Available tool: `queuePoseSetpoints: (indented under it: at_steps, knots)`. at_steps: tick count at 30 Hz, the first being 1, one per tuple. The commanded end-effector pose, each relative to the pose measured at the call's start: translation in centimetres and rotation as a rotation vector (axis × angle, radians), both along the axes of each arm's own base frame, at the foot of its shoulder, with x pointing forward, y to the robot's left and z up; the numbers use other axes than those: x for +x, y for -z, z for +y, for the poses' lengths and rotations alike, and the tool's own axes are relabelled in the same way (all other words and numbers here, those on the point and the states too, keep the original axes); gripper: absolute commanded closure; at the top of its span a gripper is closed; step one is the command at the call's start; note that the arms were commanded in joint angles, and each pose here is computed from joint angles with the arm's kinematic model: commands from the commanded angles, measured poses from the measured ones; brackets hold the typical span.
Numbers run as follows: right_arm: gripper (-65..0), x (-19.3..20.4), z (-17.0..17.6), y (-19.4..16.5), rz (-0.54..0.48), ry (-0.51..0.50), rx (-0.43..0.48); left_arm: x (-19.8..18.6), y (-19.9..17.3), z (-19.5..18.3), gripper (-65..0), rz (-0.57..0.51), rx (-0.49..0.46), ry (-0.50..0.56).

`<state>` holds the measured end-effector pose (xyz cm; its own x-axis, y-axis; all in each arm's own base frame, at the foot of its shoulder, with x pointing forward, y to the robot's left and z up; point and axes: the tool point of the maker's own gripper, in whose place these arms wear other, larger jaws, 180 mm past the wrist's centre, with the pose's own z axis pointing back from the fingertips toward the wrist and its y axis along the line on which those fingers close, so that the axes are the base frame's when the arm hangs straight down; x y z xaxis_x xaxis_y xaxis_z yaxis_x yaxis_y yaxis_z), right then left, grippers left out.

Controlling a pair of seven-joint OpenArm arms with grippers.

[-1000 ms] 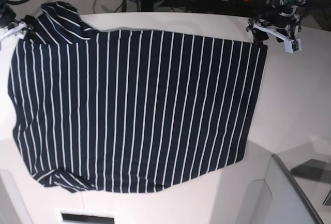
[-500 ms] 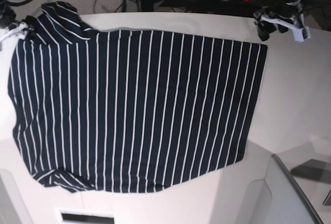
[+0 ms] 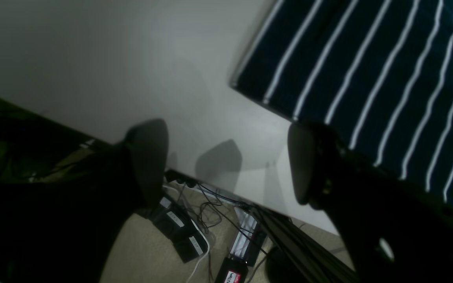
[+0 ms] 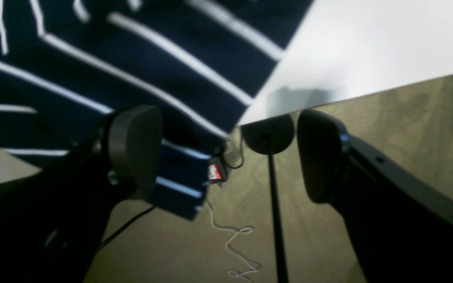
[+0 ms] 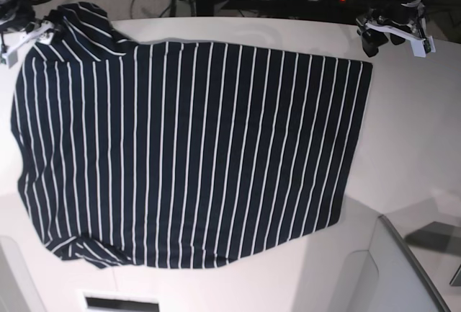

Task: Layout the t-shirt on the table in an organized manner, then fold the t-shirt properly
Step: 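Grasp the shirt's collar-side corners with both grippers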

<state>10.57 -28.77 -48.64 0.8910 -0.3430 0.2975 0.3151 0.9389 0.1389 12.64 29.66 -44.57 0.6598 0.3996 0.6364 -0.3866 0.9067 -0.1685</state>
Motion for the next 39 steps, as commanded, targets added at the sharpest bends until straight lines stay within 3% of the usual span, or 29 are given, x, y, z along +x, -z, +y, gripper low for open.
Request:
queuePoseSetpoints:
  at_steps: [1,8,14,22,24,26,33,39]
  knots:
    - [-50.1,0.6,-1.0,-0.9,-0.028,-0.008,-0.032,0.3,-0.8,0.4,-43.9,-0.027,0.017,0.006]
    - [-50.0,2.1,1.5,-0.3,-0.028,-0.101,0.002,0.4,-0.8,0.4,-43.9,-0.028,0.016,0.005]
    - [-49.5,2.1,1.5,-0.3,-0.030,-0.101,0.001,0.3,-0.7,0.5,-43.9,-0.026,0.016,0.004]
    - [-27.0,2.0,1.4,-0.3,-0.027,-0.100,0.001,0.2,0.3,0.5,-43.9,-0.009,-0.004,-0.012]
    - [-17.0,2.1,1.4,-0.3,-0.027,-0.105,-0.001,-0.1,1.0,0.5,-43.9,0.004,-0.016,-0.025]
    - [-2.0,2.1,1.5,-0.2,-0.023,-0.107,0.002,-0.6,1.7,0.5,-43.9,0.017,-0.029,-0.038]
    - [-0.3,2.0,1.5,-0.2,-0.022,-0.107,0.001,0.2,1.8,1.3,-43.9,-0.060,-0.010,-0.082]
    - [-0.3,2.0,1.5,-0.2,-0.022,-0.107,0.001,2.5,3.3,0.7,-43.9,-0.075,-0.061,-0.111]
